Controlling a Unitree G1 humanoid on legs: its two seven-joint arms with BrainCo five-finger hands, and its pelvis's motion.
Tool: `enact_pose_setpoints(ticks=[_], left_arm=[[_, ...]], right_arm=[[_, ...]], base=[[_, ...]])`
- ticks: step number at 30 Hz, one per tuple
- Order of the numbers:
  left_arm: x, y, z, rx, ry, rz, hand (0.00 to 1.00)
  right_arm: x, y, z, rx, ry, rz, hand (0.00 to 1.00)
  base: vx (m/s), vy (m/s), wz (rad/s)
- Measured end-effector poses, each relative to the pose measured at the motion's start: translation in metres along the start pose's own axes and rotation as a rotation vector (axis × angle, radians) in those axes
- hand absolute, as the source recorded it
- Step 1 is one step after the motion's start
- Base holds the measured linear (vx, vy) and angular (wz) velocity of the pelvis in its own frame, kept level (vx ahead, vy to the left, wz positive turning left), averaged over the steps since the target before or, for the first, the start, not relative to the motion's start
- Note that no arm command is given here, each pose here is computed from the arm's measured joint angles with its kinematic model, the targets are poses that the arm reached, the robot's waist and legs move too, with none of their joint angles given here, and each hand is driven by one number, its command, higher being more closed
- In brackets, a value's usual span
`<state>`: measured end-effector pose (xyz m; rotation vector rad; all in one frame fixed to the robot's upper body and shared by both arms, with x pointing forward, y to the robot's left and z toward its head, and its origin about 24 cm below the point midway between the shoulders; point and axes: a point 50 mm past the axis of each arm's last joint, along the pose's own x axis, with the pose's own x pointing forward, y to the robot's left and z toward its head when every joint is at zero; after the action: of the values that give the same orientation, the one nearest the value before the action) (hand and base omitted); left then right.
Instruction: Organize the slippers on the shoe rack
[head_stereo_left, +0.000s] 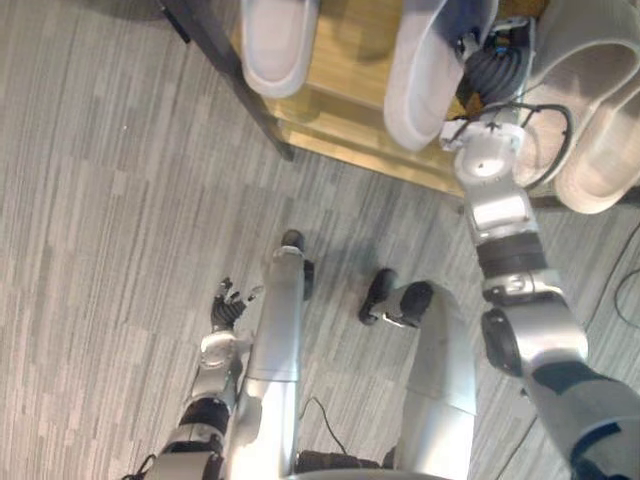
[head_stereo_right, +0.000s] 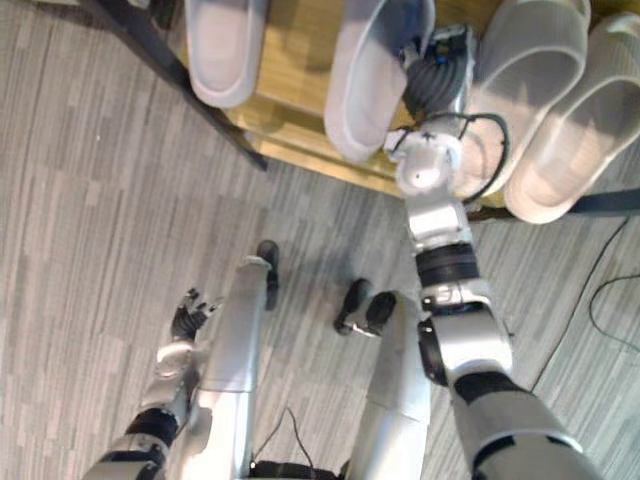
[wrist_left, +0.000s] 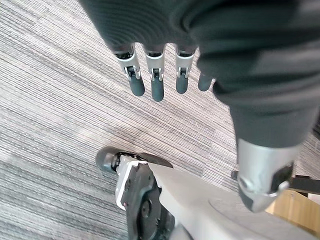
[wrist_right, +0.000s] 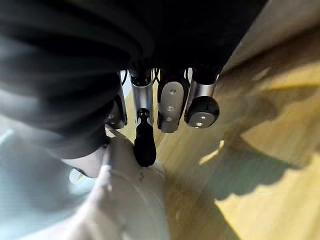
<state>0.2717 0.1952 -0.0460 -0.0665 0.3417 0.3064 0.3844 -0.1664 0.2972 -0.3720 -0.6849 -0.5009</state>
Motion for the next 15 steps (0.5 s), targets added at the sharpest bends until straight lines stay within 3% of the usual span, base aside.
enact_pose_setpoints(ticks=[1, 15], left_arm=[[0.000, -0.001, 0.001, 0.001, -0.001, 0.000, 0.00], [0.000, -0.004, -0.002, -0.026, 0.016, 0.024, 0.00]], right_arm=[[0.002, 0.001, 0.002, 0.005, 0.000, -0.008, 0.00], [-0.002, 0.018, 0.014, 0.190, 0.093, -0.088, 0.00]], base=[[0.01, 0.019, 0.10], [0.00, 0.026, 0.04]])
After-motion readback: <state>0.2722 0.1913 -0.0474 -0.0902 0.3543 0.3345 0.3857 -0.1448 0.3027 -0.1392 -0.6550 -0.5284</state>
